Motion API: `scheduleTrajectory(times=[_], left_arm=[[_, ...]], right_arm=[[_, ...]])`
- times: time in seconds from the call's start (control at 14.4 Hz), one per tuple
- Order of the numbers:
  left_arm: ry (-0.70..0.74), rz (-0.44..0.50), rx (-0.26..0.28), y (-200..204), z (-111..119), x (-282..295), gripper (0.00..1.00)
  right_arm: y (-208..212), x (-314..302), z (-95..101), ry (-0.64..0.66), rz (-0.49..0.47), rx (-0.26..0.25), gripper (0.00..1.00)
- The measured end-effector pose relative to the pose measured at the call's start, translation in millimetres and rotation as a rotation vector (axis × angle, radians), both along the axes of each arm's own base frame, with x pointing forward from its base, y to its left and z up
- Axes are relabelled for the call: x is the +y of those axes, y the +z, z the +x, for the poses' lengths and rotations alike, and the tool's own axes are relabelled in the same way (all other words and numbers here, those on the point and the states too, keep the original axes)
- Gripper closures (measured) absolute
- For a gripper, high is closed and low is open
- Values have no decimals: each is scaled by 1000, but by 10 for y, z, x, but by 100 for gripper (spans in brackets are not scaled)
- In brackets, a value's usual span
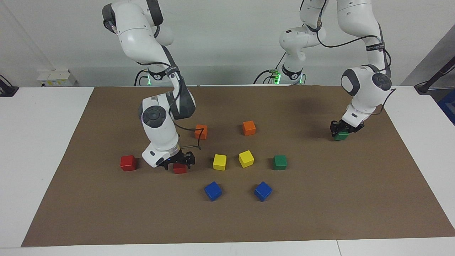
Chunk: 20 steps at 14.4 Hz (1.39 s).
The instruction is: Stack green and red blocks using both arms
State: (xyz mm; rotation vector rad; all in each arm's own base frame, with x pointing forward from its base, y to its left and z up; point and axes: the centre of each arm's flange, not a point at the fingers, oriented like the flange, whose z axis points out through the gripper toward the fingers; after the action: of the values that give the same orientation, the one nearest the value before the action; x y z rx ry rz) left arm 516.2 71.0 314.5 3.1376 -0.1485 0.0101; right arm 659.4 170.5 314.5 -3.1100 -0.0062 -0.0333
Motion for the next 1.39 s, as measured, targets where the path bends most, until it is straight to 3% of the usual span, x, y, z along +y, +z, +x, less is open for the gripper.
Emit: scheduleTrajectory(times=[0.28, 0.56, 0.7, 0.83, 1.11, 1.18, 1.39], left_arm=[[5, -2, 5, -116, 11, 26, 45], [4, -1, 4, -122, 13, 25, 45], [-10, -1, 3, -121, 15, 18, 44], [-53, -1, 2, -120, 16, 21, 43], [-101, 2, -14, -24, 89, 33, 4], [-109, 3, -17, 48, 136, 39, 0], [-137, 2, -18, 518, 398, 13, 0]], right_arm=[[-133, -6, -67, 2, -3, 13, 1], [-76, -61, -72, -3, -19, 48, 45], [173, -111, -43, -4, -43, 78, 46], [578, -190, -35, -11, -48, 63, 46], [1346, -825, -202, 22, -66, 66, 46], [1472, -1076, -264, 36, -69, 73, 46], [1557, -1928, -429, 82, -66, 84, 46]])
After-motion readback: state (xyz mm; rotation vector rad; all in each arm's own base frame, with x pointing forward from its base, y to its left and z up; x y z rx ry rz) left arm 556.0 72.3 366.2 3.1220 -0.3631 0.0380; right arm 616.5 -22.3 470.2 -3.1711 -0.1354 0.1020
